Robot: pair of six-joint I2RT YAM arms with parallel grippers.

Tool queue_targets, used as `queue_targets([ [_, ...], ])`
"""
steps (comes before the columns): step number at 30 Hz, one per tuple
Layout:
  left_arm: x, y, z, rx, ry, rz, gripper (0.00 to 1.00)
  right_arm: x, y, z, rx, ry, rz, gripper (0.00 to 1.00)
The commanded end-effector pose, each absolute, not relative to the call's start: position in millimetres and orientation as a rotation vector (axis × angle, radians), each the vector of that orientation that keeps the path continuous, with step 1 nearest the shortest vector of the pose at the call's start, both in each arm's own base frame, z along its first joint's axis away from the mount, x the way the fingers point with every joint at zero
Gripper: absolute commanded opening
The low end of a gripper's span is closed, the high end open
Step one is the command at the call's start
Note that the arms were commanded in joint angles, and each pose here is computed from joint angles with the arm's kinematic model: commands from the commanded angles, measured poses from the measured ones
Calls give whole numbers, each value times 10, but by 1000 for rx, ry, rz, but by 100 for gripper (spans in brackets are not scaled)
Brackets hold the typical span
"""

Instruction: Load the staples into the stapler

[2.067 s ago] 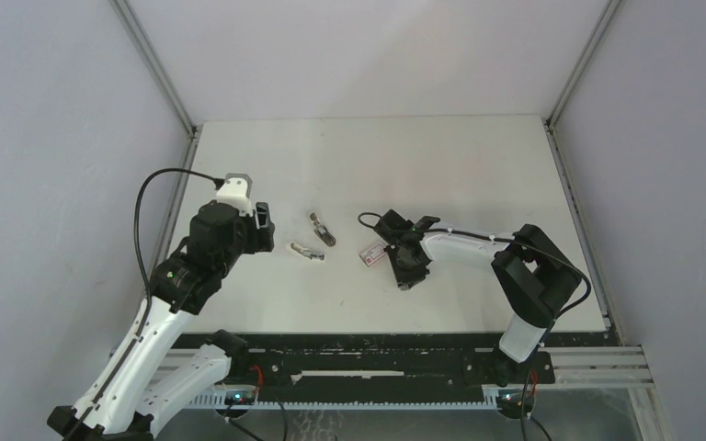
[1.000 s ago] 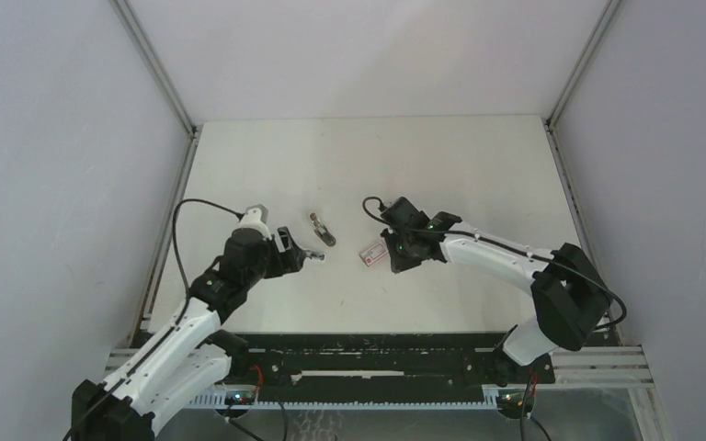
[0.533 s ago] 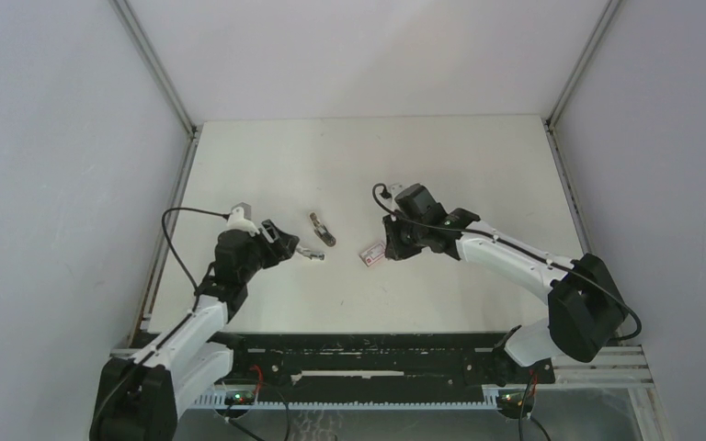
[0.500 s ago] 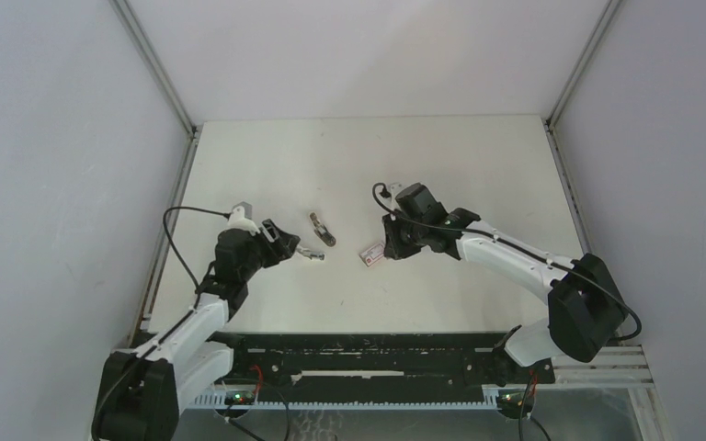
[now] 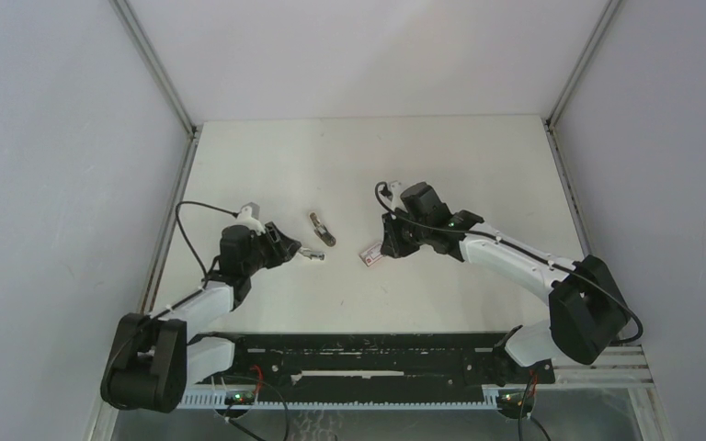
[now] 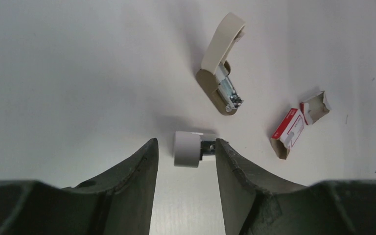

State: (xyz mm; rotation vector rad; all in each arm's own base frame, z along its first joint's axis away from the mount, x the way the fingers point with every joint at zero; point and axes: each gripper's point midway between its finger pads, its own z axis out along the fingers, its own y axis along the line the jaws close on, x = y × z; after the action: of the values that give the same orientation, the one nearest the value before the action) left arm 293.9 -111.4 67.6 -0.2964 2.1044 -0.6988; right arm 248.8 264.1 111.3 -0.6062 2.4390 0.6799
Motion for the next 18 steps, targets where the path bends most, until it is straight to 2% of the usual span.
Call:
queue_targets([
  [1,3040,-1151,729,-242,2088,-715,48,2557,2712,1328,-624,2326,733,15],
  [9,3096,-1281,729,-124,2094,-758,28,2553,2807,1335,-697,2255,770,15],
  [12,3088,-1400,763,-56,2092,-777,18,2556,2891,1323,-746,2220,790,15],
  [18,2932,-1850,802,235,2123,-783,9,2489,3083,1250,-869,2157,771,15],
])
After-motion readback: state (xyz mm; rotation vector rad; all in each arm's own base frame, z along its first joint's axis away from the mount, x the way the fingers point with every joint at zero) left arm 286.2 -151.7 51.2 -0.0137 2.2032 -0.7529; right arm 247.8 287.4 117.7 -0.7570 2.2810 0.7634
